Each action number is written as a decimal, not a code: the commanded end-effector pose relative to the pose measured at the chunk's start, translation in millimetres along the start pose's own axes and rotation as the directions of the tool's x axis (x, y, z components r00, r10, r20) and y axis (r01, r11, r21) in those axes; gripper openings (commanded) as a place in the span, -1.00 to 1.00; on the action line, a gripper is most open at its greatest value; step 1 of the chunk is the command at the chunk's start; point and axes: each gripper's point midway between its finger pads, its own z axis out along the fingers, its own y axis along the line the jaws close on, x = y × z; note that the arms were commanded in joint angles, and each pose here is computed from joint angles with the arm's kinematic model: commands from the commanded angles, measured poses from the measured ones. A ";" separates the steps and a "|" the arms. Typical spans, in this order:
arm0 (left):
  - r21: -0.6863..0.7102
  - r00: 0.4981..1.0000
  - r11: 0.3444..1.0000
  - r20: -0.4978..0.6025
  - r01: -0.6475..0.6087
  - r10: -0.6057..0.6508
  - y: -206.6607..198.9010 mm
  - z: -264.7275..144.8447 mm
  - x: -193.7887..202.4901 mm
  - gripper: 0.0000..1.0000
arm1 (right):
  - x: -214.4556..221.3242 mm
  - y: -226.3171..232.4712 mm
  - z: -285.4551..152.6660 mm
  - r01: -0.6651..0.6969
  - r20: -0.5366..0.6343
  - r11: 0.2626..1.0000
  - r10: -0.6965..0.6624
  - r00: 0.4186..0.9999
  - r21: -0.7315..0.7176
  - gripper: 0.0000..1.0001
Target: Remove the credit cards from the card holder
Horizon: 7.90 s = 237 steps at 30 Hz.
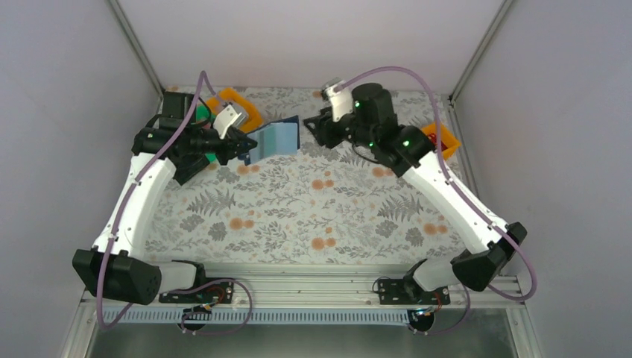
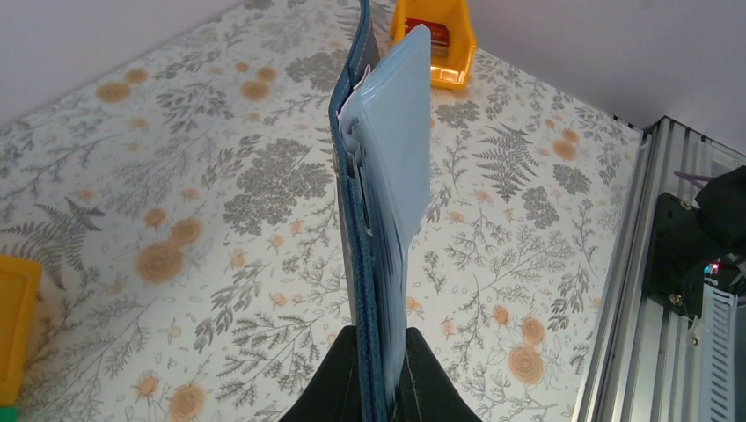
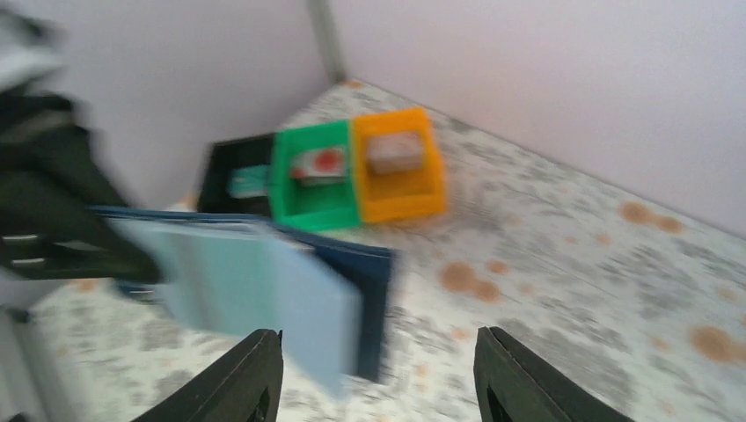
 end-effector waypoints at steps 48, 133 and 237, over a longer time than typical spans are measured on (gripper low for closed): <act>0.177 0.988 0.981 0.115 0.084 -0.106 -11.5 -12.7 -0.1 -0.95 | 38.6 89.8 90.6 0.048 -0.039 0.964 -0.060 0.997 -0.260 -0.23; 0.360 0.994 0.932 0.105 -0.027 -0.012 -40.0 17.8 -28.0 -0.37 | 13.7 93.9 23.0 0.040 0.053 0.820 -0.012 0.999 -0.571 -0.92; 0.477 0.967 0.861 0.249 -0.177 0.061 -80.4 -11.2 -23.9 -0.50 | 28.2 119.4 -34.1 0.217 0.167 0.660 -0.138 0.976 -0.719 -0.92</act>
